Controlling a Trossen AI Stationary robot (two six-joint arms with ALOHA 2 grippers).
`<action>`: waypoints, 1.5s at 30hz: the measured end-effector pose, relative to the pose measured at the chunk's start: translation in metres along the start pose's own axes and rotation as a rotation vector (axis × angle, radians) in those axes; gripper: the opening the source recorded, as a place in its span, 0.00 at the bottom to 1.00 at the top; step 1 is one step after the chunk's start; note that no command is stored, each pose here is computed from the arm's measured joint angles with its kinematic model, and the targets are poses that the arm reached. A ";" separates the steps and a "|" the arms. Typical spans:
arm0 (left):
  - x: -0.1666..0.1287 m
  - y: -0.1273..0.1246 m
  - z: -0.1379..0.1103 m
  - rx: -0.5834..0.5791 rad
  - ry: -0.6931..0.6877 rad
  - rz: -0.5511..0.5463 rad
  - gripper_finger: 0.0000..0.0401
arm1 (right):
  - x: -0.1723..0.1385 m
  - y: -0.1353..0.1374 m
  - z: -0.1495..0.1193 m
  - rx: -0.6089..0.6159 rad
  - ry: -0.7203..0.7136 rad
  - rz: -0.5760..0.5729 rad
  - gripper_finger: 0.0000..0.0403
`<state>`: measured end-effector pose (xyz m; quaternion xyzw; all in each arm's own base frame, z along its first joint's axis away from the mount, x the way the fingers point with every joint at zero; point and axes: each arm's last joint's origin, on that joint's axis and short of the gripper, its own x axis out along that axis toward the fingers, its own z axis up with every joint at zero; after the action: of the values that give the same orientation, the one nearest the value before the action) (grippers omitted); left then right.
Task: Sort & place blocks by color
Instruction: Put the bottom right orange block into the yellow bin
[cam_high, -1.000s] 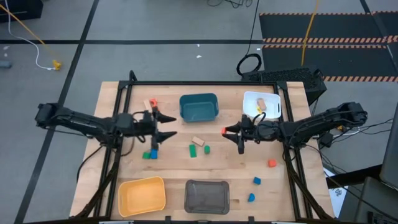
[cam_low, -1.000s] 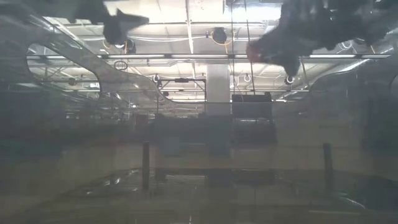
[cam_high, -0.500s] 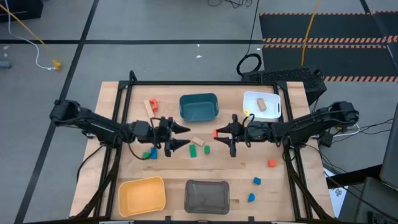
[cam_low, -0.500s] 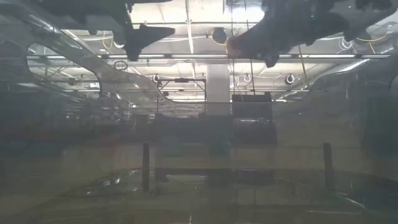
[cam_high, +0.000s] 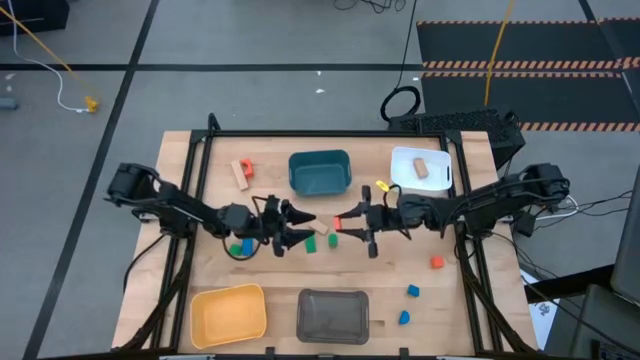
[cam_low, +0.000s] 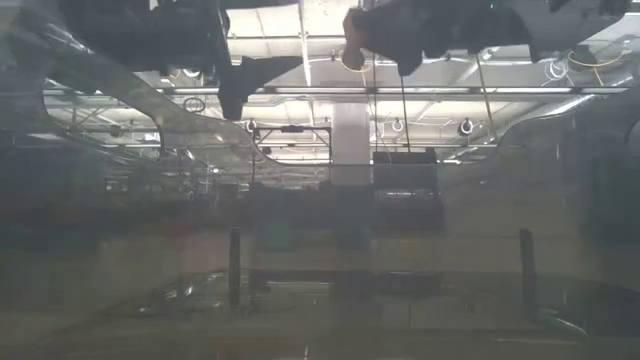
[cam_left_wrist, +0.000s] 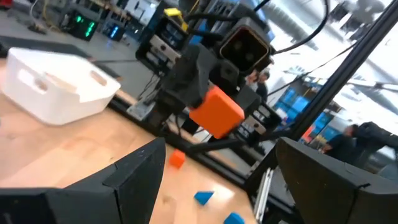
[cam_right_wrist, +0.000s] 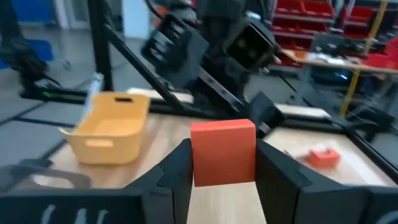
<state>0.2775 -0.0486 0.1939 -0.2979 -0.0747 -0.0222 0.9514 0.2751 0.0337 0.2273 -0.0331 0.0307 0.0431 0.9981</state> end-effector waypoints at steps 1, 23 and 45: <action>0.000 0.000 0.000 -0.006 -0.009 -0.006 0.77 | 0.000 0.000 0.001 0.001 -0.010 0.010 0.32; 0.042 -0.009 -0.009 -0.085 0.016 -0.081 0.77 | 0.006 0.020 0.002 -0.187 -0.112 0.093 0.32; 0.068 -0.022 0.002 -0.046 0.079 -0.074 0.77 | 0.006 0.018 -0.001 -0.287 -0.076 0.048 0.32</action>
<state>0.3430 -0.0657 0.2183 -0.3158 -0.0474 -0.0707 0.9450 0.2794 0.0525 0.2245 -0.1730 -0.0128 0.0720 0.9822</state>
